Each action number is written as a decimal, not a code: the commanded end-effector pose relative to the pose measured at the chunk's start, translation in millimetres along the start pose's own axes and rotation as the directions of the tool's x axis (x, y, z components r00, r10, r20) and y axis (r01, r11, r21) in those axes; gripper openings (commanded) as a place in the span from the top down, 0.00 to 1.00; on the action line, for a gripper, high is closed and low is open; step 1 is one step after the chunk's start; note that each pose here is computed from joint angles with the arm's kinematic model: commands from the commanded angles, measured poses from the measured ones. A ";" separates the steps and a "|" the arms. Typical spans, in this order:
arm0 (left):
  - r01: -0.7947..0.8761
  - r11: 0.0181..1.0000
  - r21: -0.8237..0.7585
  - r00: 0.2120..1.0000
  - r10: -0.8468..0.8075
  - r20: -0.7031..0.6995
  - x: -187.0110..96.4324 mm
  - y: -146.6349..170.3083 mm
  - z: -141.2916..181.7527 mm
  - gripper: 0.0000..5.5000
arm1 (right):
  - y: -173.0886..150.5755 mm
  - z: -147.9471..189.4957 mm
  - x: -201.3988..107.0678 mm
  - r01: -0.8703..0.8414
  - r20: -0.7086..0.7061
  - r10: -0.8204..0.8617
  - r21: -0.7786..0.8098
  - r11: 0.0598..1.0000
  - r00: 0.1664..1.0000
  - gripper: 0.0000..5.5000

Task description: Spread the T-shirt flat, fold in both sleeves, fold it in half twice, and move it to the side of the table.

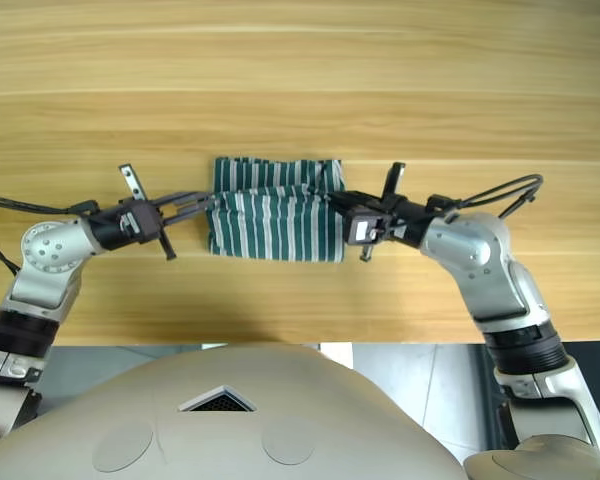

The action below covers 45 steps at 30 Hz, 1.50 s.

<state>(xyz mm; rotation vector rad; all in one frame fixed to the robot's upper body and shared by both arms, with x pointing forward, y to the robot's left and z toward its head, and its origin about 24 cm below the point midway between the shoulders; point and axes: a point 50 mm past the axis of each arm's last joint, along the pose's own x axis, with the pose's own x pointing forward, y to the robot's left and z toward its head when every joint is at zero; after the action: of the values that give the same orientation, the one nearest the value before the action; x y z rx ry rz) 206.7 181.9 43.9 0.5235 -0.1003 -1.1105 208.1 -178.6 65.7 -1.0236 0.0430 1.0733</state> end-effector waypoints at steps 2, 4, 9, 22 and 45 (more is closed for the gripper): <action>-0.086 0.996 -0.014 0.996 0.085 -0.039 12.1 15.7 -10.1 1.00 | -11.1 -7.2 24.4 0.040 -0.038 -0.041 -0.028 0.999 0.998 0.98; -0.111 0.994 -0.011 0.992 0.110 -0.064 17.6 19.6 -15.4 1.00 | -12.6 -8.2 33.9 0.044 -0.043 -0.046 -0.033 0.998 0.998 0.98; -0.133 0.991 0.011 0.984 0.133 -0.115 34.6 25.2 -27.5 1.00 | -15.0 -15.6 45.2 0.085 -0.081 -0.087 -0.031 0.996 0.993 0.98; -0.190 0.972 0.141 0.935 0.223 -0.277 77.1 52.8 -53.8 1.00 | -17.5 -35.4 56.1 0.158 -0.223 -0.159 -0.024 0.987 0.962 0.98; -0.522 0.851 -0.054 0.825 0.487 -0.287 112.8 116.8 -35.7 0.45 | -59.4 -93.8 53.1 0.525 -0.271 -0.515 0.723 0.449 0.813 0.39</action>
<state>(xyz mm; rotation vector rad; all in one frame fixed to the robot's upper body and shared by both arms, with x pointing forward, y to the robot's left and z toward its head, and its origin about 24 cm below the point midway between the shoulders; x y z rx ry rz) 359.5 128.7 36.9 0.5112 0.0686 -0.5773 308.7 -210.2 19.3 -0.2697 0.1926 0.3885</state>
